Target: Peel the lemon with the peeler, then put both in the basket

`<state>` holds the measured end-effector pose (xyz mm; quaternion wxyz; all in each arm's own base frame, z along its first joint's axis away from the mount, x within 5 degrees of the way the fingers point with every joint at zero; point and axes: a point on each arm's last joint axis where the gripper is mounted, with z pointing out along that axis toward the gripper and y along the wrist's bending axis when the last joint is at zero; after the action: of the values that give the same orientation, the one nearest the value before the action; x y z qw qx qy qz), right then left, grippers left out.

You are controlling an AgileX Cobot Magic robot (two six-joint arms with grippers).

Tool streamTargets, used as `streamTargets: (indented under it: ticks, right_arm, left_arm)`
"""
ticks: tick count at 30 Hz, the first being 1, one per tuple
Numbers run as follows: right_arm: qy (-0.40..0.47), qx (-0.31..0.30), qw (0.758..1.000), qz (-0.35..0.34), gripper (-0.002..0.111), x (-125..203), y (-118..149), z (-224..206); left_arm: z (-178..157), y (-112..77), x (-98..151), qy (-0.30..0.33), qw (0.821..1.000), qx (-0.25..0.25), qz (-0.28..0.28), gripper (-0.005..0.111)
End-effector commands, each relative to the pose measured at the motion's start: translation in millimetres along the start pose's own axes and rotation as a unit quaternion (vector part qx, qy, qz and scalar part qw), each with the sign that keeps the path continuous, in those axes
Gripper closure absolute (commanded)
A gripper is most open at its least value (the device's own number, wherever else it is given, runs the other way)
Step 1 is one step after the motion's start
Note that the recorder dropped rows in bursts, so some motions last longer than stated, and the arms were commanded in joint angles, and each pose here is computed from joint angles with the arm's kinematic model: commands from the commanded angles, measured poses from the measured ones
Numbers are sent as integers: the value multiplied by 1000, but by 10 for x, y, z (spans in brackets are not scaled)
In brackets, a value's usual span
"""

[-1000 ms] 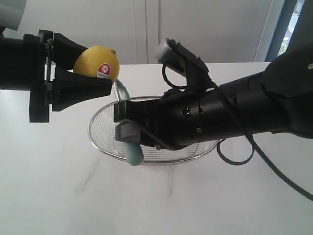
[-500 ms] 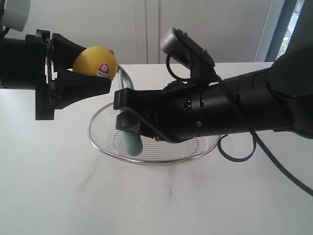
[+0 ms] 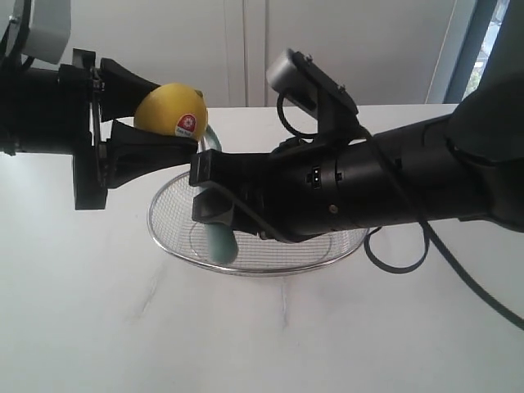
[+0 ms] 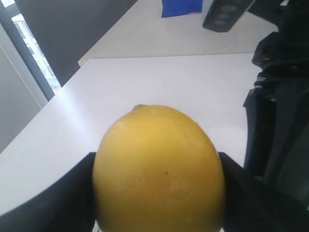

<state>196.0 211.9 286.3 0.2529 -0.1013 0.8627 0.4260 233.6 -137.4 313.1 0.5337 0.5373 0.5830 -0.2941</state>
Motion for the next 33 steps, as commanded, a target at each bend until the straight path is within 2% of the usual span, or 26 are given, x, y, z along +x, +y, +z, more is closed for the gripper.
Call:
streamTargets:
  ticks: [1, 33]
  right_arm:
    - [12, -10, 1000, 1, 108, 34, 28, -27]
    - [-14, -18, 1000, -14, 108, 0, 101, -162]
  left_arm:
    - [10, -4, -21, -11, 1000, -1, -13, 107]
    - [11, -39, 9, -4, 1000, 14, -22, 107]
